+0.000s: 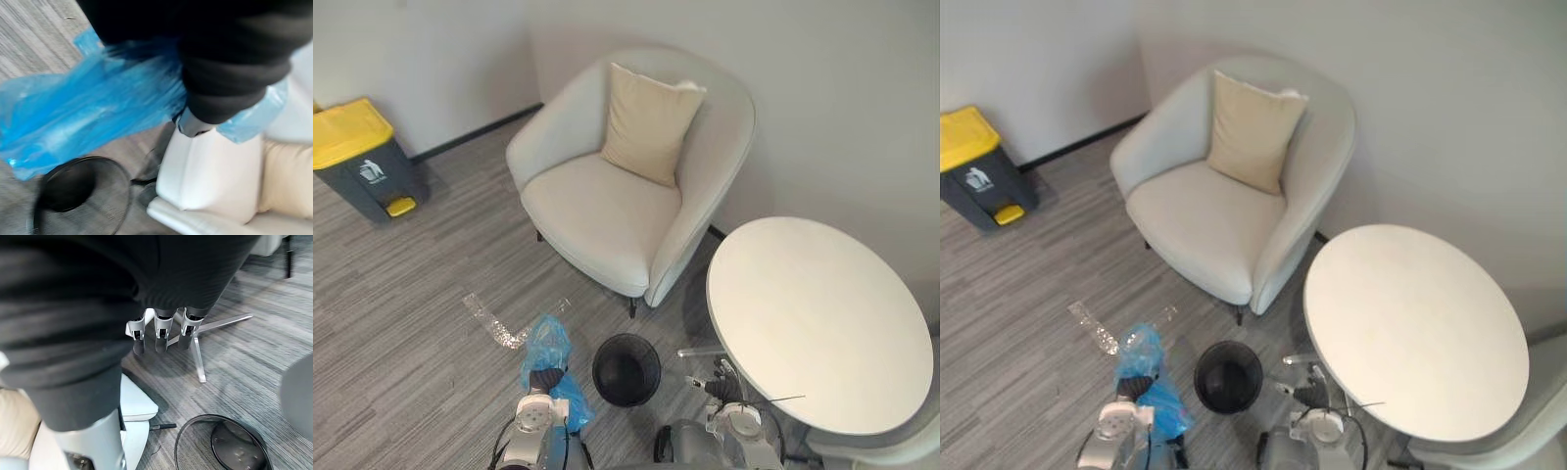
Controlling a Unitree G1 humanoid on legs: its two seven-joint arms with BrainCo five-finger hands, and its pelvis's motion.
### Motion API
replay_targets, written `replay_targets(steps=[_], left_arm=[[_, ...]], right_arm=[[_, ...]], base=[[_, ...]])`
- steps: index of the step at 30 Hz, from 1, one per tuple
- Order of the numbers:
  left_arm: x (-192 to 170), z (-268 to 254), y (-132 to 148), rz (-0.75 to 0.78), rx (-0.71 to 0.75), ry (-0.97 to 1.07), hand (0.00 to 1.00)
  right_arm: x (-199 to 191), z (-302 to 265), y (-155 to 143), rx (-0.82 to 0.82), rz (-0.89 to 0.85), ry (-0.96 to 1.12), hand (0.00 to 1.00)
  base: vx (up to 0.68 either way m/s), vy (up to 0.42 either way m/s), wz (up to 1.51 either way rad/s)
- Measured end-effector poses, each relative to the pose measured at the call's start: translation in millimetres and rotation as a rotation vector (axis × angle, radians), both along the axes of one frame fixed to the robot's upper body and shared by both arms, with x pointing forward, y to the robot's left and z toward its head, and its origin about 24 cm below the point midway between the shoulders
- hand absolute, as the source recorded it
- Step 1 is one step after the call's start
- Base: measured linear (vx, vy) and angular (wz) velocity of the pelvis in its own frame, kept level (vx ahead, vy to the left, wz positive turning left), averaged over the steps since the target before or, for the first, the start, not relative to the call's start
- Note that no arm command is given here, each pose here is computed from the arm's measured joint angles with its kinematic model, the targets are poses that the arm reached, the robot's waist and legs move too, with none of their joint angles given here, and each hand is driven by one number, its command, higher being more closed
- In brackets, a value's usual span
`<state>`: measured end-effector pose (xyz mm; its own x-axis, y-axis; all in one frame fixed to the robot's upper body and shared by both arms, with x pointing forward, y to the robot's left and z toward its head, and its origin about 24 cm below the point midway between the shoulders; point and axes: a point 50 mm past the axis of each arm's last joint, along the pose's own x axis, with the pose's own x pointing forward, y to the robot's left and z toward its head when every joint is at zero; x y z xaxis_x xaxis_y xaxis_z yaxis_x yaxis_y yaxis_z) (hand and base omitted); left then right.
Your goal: Gather rubbish on tea table into small bin, then transfer packed bag to large trash can.
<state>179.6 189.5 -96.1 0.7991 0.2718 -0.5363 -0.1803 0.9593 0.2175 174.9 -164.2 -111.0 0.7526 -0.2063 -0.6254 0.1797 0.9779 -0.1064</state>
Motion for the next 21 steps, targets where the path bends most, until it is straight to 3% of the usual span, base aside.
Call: replay_targets(steps=[7,13,21], left_arm=[[-7.2,-6.4,-21.3,0.042,-0.08,0.019,1.0],[-2.7,-4.6,-36.5,-0.031,-0.088,0.012,1.0],[-4.2,-13.2,-37.1,-0.088,-0.061,0.068,1.0]], right_arm=[[11.3,6.4,-7.0,-0.04,-0.013,-0.031,0.0],[3.7,3.1,-11.8,-0.057,-0.047,-0.009,0.0],[-7.0,-8.9,-17.6,-0.032,-0.096,0.061,0.0]], base=[[-0.13,-0.157,0.05],[-0.21,-0.098,0.78],[-0.03,0.079,0.71]])
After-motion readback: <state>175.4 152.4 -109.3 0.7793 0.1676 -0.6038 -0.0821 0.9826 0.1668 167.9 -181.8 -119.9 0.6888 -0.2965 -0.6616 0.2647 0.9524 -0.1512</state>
